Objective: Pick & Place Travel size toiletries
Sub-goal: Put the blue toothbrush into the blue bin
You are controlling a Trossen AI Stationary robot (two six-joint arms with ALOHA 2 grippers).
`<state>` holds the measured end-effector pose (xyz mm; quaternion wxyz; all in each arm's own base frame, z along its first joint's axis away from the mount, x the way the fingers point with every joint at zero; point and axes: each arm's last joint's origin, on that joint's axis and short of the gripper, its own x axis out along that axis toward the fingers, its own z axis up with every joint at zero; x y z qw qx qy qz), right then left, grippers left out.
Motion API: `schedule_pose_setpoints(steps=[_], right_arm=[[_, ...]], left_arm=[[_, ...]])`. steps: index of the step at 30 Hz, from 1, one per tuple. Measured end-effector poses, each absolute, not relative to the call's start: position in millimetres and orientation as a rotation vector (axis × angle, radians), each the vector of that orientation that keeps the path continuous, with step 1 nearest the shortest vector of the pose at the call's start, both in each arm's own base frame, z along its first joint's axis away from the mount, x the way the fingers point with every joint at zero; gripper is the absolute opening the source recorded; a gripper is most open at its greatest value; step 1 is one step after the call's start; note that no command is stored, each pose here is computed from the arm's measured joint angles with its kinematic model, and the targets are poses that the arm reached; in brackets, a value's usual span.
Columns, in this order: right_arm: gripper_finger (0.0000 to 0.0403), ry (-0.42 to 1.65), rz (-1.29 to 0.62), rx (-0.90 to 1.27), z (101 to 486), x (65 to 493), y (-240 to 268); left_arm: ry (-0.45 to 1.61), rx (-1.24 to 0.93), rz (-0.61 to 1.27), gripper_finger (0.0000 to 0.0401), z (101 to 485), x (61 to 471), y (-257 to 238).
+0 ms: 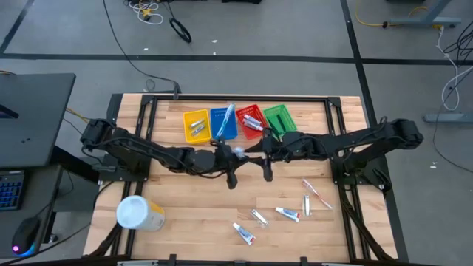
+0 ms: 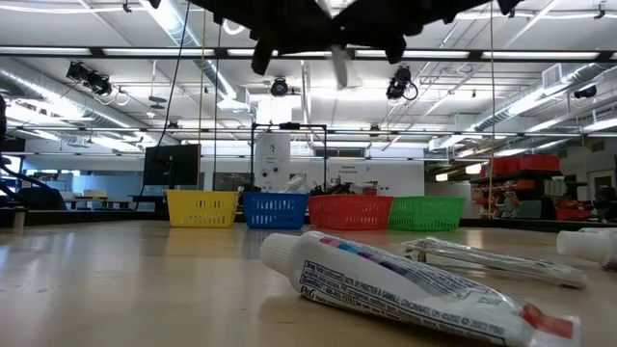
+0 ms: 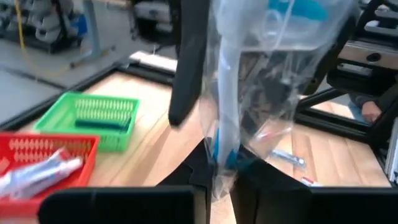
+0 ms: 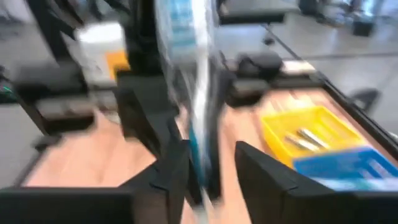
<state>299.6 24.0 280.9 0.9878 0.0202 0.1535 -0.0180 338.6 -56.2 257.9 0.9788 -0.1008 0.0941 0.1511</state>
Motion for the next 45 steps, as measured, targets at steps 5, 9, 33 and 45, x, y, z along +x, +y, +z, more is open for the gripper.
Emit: schedule_pose_setpoints(steps=[5, 9, 33, 45], right_arm=[[0.0186, 0.441, -0.197, 0.035, 280, 281, 18], [0.0196, 0.556, -0.25, 0.09, 274, 268, 16], [0.0197, 0.648, -0.264, 0.09, 266, 263, 16], [0.0197, 0.65, -0.261, 0.09, 266, 263, 16]], left_arm=[[0.28, -0.267, 0.386, 0.0028, 258, 329, -39], [0.343, -0.279, 0.504, 0.003, 258, 321, -8], [0.738, -0.479, 0.68, 0.0032, 186, 298, 163], [0.816, -0.558, 0.686, 0.0039, 174, 295, 164]])
